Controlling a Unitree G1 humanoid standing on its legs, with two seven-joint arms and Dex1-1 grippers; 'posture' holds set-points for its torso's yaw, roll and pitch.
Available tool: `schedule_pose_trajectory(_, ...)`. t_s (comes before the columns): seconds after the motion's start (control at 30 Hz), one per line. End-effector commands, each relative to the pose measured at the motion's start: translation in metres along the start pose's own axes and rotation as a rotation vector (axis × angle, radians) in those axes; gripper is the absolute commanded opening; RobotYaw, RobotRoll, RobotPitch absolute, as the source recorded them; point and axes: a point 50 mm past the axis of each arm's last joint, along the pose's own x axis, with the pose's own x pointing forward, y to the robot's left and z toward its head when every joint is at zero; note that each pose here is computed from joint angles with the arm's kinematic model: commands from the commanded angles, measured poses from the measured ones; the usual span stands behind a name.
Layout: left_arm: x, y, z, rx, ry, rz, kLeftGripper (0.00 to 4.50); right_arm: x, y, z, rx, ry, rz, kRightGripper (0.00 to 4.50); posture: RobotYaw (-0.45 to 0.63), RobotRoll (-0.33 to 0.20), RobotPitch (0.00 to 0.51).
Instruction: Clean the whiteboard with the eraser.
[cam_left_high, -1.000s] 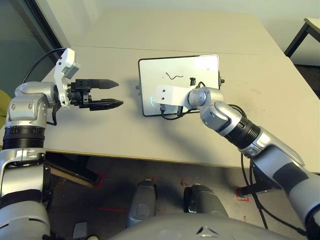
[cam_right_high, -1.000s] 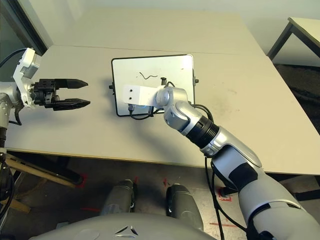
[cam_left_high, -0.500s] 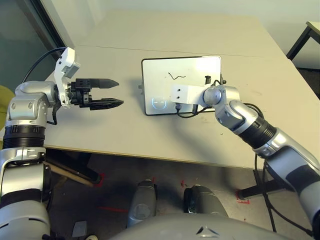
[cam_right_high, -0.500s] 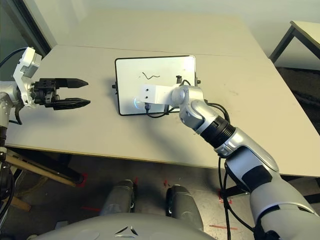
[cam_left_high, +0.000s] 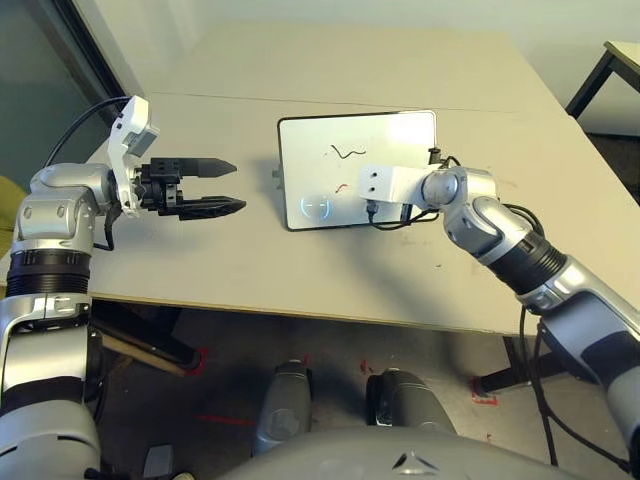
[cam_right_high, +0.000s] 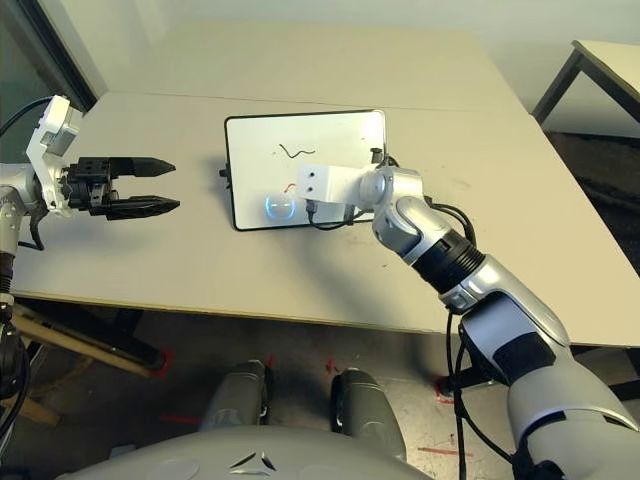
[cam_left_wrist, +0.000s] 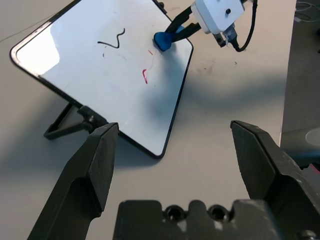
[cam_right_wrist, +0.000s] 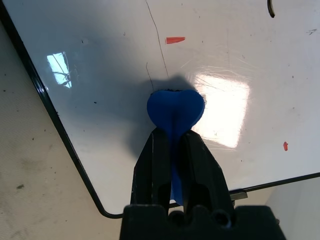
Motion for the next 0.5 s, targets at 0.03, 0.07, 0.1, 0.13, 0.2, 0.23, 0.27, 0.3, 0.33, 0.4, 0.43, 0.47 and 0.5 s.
schedule_pose_trajectory(0.03, 0.001, 0.0, 0.004, 0.018, 0.01, -0.01, 4.5, 0.003, 0.0, 0.009, -0.018, -0.019, 0.011, 0.07, 0.3, 0.0, 0.045)
schedule_pose_trajectory(0.07, 0.001, -0.001, 0.004, 0.018, 0.011, -0.01, 4.5, 0.003, -0.001, 0.012, -0.022, -0.026, 0.011, 0.07, 0.3, 0.0, 0.047)
schedule_pose_trajectory(0.1, 0.001, -0.001, 0.004, 0.018, 0.011, -0.01, 4.5, 0.003, -0.001, 0.014, -0.025, -0.032, 0.011, 0.07, 0.3, 0.0, 0.048)
schedule_pose_trajectory(0.13, 0.001, -0.001, 0.004, 0.017, 0.012, -0.01, 4.5, 0.003, -0.001, 0.017, -0.029, -0.04, 0.011, 0.07, 0.3, 0.0, 0.048)
schedule_pose_trajectory(0.2, 0.001, -0.002, 0.003, 0.016, 0.012, -0.01, 4.5, 0.003, -0.002, 0.021, -0.035, -0.051, 0.012, 0.07, 0.3, 0.0, 0.051)
schedule_pose_trajectory(0.23, 0.0, -0.002, 0.003, 0.015, 0.012, -0.011, 4.5, 0.003, -0.002, 0.023, -0.038, -0.057, 0.013, 0.07, 0.3, 0.0, 0.052)
schedule_pose_trajectory(0.27, 0.0, -0.002, 0.003, 0.014, 0.012, -0.011, 4.5, 0.003, -0.002, 0.025, -0.039, -0.06, 0.014, 0.07, 0.3, 0.0, 0.052)
schedule_pose_trajectory(0.3, 0.0, -0.002, 0.003, 0.013, 0.012, -0.012, 4.5, 0.003, -0.002, 0.026, -0.041, -0.063, 0.014, 0.07, 0.31, 0.0, 0.055)
schedule_pose_trajectory(0.33, 0.0, -0.003, 0.003, 0.012, 0.013, -0.013, 4.5, 0.003, -0.003, 0.028, -0.044, -0.067, 0.015, 0.07, 0.31, 0.0, 0.058)
schedule_pose_trajectory(0.4, 0.0, -0.003, 0.002, 0.01, 0.015, -0.014, 4.5, 0.003, -0.003, 0.031, -0.05, -0.073, 0.017, 0.07, 0.31, 0.0, 0.06)
schedule_pose_trajectory(0.43, 0.0, -0.004, 0.002, 0.01, 0.015, -0.014, 4.5, 0.003, -0.003, 0.032, -0.053, -0.075, 0.018, 0.07, 0.31, 0.0, 0.062)
schedule_pose_trajectory(0.47, 0.001, -0.004, 0.002, 0.009, 0.015, -0.015, 4.5, 0.003, -0.002, 0.033, -0.056, -0.078, 0.019, 0.07, 0.31, 0.0, 0.066)
schedule_pose_trajectory(0.5, 0.001, -0.004, 0.002, 0.008, 0.014, -0.016, 4.5, 0.002, -0.002, 0.034, -0.058, -0.08, 0.02, 0.07, 0.31, 0.0, 0.066)
